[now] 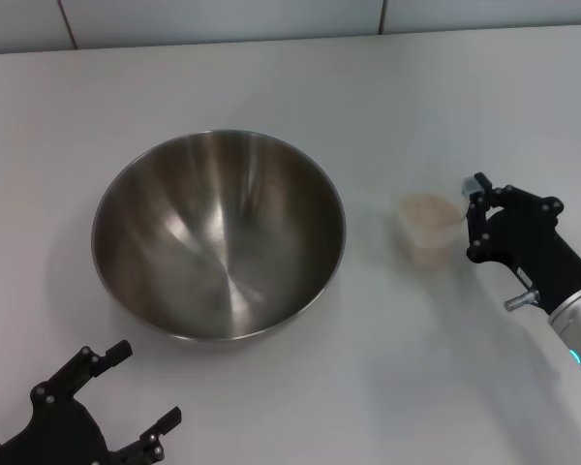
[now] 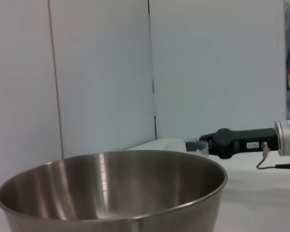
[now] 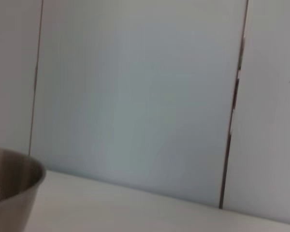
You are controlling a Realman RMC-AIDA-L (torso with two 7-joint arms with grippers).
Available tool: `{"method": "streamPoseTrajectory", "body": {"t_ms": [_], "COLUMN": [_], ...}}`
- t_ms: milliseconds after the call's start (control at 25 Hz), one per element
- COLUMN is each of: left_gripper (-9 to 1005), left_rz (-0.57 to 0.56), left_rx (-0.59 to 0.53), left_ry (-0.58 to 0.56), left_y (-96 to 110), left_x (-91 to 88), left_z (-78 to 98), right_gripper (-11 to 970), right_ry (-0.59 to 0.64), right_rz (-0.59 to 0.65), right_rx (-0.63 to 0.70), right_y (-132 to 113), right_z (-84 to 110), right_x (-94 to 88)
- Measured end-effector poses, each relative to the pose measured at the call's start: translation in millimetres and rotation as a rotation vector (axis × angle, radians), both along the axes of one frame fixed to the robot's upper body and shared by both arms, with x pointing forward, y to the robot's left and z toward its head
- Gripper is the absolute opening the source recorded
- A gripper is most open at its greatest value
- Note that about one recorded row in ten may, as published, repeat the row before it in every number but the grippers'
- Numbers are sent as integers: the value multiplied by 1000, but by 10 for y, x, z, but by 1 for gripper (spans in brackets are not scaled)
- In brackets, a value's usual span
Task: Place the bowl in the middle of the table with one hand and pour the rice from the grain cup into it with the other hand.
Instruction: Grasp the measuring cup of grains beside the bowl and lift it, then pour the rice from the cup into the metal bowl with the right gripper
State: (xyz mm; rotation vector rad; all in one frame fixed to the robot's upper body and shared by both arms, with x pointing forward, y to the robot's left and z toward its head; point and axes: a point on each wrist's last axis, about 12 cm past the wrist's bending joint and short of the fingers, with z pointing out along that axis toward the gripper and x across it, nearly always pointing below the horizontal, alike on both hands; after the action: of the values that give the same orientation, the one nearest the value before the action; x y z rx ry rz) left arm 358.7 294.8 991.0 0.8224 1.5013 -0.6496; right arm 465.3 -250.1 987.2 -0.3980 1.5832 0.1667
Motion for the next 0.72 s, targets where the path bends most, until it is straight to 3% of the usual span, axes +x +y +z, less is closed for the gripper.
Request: {"method": "streamPoseTrajectory", "body": {"t_ms": [40, 360, 520, 720], "left_gripper": [866, 866, 866, 866], "left_rz": [0, 0, 0, 1], "left_rx": [0, 1, 1, 1], "left_ry": [0, 1, 1, 2], "left_y": [-1, 5, 6, 7], "left_x": [0, 0, 0, -2], "left_z": [0, 1, 1, -1], "right_gripper": [85, 25, 24, 23], "right_ry": [-12, -176, -290, -445], "right_rz": [-1, 14, 62, 146], "right_rx": [7, 64, 101, -70], "right_y": [-4, 0, 131, 452], "right_z": [14, 210, 377, 528], "right_x": [-9, -50, 12, 151]}}
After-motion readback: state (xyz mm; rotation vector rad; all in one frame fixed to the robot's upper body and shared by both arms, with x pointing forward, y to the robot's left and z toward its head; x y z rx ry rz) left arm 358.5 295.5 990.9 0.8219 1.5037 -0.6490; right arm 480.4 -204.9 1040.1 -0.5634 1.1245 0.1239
